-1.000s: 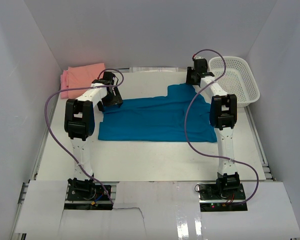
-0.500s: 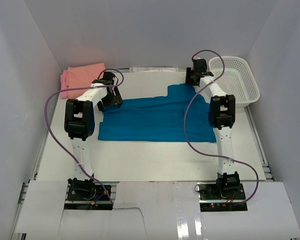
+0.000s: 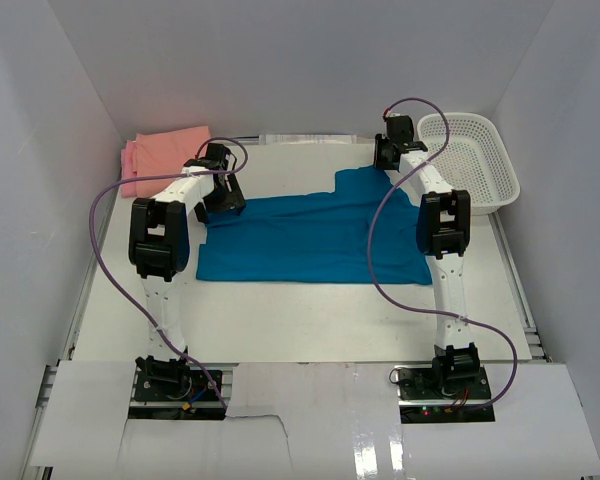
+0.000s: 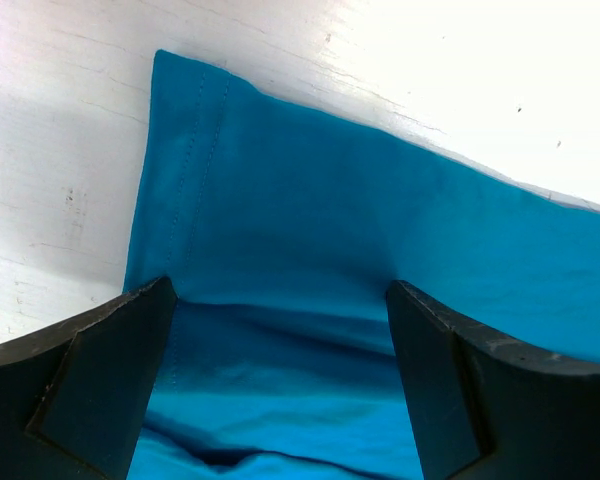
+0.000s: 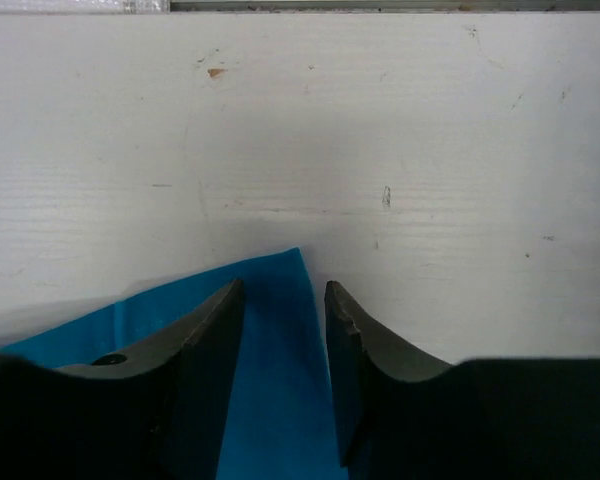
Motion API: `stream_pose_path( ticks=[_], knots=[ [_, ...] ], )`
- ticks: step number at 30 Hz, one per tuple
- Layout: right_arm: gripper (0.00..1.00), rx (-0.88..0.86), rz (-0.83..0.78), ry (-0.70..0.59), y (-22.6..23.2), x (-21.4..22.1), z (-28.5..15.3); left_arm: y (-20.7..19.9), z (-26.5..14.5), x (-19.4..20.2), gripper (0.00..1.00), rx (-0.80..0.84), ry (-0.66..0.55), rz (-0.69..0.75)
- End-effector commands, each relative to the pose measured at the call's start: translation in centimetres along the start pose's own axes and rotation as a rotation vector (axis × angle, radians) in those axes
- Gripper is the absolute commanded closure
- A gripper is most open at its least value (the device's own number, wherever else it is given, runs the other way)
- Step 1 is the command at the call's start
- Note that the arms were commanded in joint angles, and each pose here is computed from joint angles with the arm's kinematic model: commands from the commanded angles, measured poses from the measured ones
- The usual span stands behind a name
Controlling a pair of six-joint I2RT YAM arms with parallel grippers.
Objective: Fold and stack the t-shirts
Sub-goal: Grap the side of the flattened tshirt furthest away from the robot with both arms
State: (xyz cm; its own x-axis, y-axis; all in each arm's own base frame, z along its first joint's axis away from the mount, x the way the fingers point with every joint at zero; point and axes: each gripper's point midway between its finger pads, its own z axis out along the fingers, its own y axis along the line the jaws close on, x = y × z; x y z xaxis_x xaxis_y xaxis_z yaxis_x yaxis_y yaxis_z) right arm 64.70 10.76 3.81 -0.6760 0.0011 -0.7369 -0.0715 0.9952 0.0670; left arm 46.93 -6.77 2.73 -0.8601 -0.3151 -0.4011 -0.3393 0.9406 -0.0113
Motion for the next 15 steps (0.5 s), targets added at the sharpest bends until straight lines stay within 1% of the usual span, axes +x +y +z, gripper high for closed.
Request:
stream_pose_path(
  ticks=[1, 3, 5, 7, 8, 9, 11, 12, 15],
  knots=[
    [0.53, -0.018, -0.007, -0.029, 0.39, -1.35, -0.24, -0.66, -0.72, -0.94, 0.02, 0.031, -0.015, -0.002],
    [0.50, -0.025, -0.006, -0.025, 0.53, -1.36, -0.27, -0.55, -0.68, -0.92, 0.02, 0.032, -0.012, -0.004],
    [0.54, -0.033, 0.003, -0.016, 0.71, -1.22, -0.26, -0.64, -0.69, -0.88, 0.02, 0.034, -0.011, -0.003],
    [0.64, -0.036, -0.002, -0.008, 0.91, -0.96, -0.13, -0.55, -0.66, -0.97, 0.02, 0.034, -0.012, -0.005],
    [0.65, -0.035, -0.006, -0.010, 0.95, -1.01, -0.16, -0.51, -0.64, -0.88, 0.02, 0.033, -0.009, -0.004],
    [0.74, -0.033, -0.006, -0.008, 0.92, -0.97, -0.17, -0.46, -0.61, -0.84, 0.02, 0.031, -0.009, -0.004],
    [0.88, -0.033, -0.006, -0.010, 0.92, -1.02, -0.20, -0.54, -0.68, -0.87, 0.02, 0.033, -0.011, -0.001],
    [0.92, -0.033, -0.006, -0.010, 0.92, -1.04, -0.24, -0.49, -0.67, -0.86, 0.02, 0.033, -0.009, -0.002],
    [0.92, -0.038, -0.007, -0.009, 0.99, -0.98, -0.23, -0.43, -0.53, -0.90, 0.02, 0.034, -0.007, -0.005]
  ],
)
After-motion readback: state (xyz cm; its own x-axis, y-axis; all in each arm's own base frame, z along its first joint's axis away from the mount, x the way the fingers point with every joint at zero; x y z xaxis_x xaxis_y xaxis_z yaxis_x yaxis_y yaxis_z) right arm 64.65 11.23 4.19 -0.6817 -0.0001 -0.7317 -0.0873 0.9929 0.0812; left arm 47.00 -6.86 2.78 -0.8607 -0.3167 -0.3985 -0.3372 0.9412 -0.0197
